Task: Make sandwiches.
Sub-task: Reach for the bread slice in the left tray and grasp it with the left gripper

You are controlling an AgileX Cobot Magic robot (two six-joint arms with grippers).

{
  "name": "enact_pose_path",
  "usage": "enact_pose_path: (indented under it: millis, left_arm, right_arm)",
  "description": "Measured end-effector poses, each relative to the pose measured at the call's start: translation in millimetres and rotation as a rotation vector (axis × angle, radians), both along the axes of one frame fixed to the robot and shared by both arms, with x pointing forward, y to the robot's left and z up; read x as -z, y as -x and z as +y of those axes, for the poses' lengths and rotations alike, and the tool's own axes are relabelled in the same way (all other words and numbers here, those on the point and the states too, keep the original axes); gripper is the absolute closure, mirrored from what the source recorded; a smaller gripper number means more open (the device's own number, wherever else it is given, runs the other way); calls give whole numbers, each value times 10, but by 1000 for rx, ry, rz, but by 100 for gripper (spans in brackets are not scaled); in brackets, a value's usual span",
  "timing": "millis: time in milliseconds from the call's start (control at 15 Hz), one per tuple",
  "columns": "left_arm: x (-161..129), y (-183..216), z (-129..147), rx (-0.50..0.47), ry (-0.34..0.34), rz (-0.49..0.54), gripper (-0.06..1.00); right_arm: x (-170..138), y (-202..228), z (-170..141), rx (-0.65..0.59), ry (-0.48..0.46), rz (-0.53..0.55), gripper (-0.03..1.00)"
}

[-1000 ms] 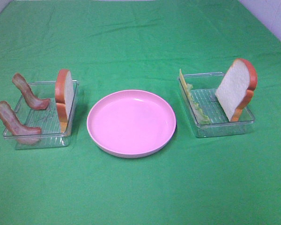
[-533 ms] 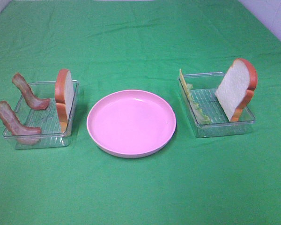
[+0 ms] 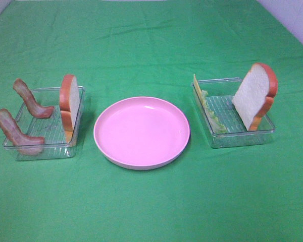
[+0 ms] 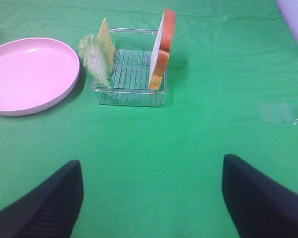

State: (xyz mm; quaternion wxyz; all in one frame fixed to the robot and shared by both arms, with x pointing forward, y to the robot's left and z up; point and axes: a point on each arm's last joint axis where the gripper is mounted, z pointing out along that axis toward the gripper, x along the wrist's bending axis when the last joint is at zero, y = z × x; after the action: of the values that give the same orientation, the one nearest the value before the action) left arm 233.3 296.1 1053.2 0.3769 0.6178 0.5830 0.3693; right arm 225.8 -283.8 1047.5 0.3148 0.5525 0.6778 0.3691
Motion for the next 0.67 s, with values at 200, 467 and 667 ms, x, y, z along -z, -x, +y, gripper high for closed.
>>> enact_pose_path:
  millis: [200, 467, 667]
  left_arm:
    - [0, 0, 0, 0, 0, 0, 14]
    - [-133, -134, 6, -4, 1, -6, 22]
    - [-340, -451, -7, -6, 57, 6, 23]
  right_arm:
    - [0, 0, 0, 0, 0, 0, 24]
    - [0, 0, 0, 0, 0, 0, 24]
    - [0, 0, 0, 0, 0, 0, 24]
